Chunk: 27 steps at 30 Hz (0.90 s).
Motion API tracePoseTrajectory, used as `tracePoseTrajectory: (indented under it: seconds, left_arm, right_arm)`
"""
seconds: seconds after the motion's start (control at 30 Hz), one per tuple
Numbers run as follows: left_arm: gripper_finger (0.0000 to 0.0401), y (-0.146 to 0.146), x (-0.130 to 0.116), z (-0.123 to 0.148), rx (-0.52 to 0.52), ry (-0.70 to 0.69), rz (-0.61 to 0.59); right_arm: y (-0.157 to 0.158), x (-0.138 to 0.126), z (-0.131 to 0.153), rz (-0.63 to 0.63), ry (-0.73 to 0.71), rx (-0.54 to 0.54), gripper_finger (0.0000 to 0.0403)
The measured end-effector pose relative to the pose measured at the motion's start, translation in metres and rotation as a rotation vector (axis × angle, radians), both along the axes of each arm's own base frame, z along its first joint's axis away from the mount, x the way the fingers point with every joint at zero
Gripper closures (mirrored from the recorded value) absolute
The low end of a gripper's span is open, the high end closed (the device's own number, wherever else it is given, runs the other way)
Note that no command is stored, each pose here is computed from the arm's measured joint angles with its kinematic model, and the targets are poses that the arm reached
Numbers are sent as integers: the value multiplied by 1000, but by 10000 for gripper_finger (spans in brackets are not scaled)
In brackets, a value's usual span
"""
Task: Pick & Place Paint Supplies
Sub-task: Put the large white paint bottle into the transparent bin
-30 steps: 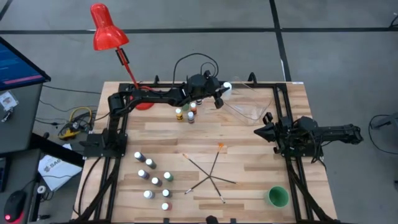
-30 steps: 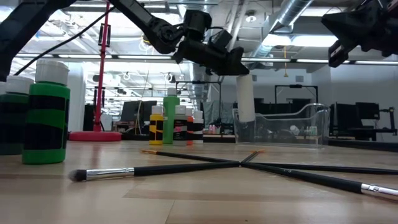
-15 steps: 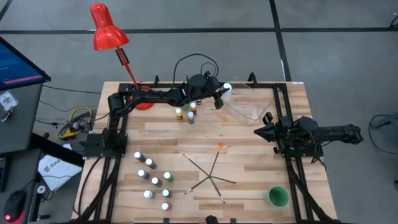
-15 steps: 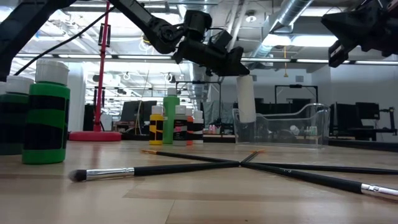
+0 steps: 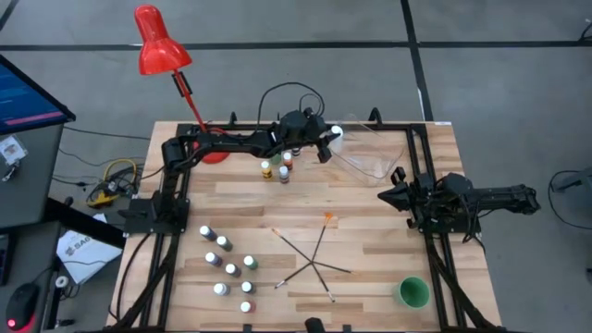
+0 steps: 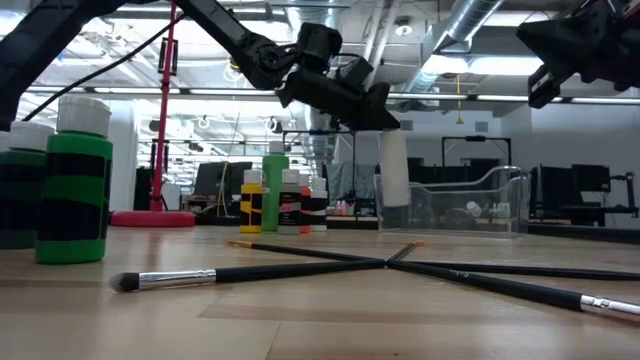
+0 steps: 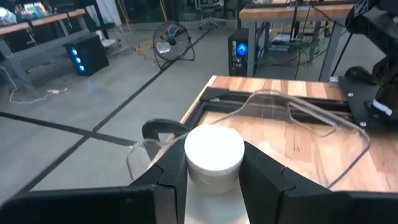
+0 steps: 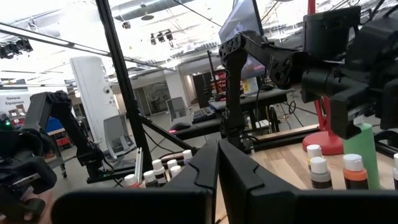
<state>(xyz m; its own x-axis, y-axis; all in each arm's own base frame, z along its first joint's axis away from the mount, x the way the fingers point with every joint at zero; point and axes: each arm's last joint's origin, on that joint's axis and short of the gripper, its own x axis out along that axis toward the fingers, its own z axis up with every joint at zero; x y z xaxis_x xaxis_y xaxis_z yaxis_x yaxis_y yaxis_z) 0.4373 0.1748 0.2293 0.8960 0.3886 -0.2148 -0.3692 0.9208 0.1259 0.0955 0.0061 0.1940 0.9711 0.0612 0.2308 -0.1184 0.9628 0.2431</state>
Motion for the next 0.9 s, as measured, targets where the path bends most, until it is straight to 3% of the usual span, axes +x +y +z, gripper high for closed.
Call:
tracePoseTrajectory:
  seconds: [0.57,0.9]
  left_arm:
    - [308,3,9,-30,-24,59,-3]
    - [298,4,9,-30,-24,58,-1]
  right_arm:
    - [0,0,0,-6,-2,-25,395]
    - [0,0,0,-6,-1,-26,395]
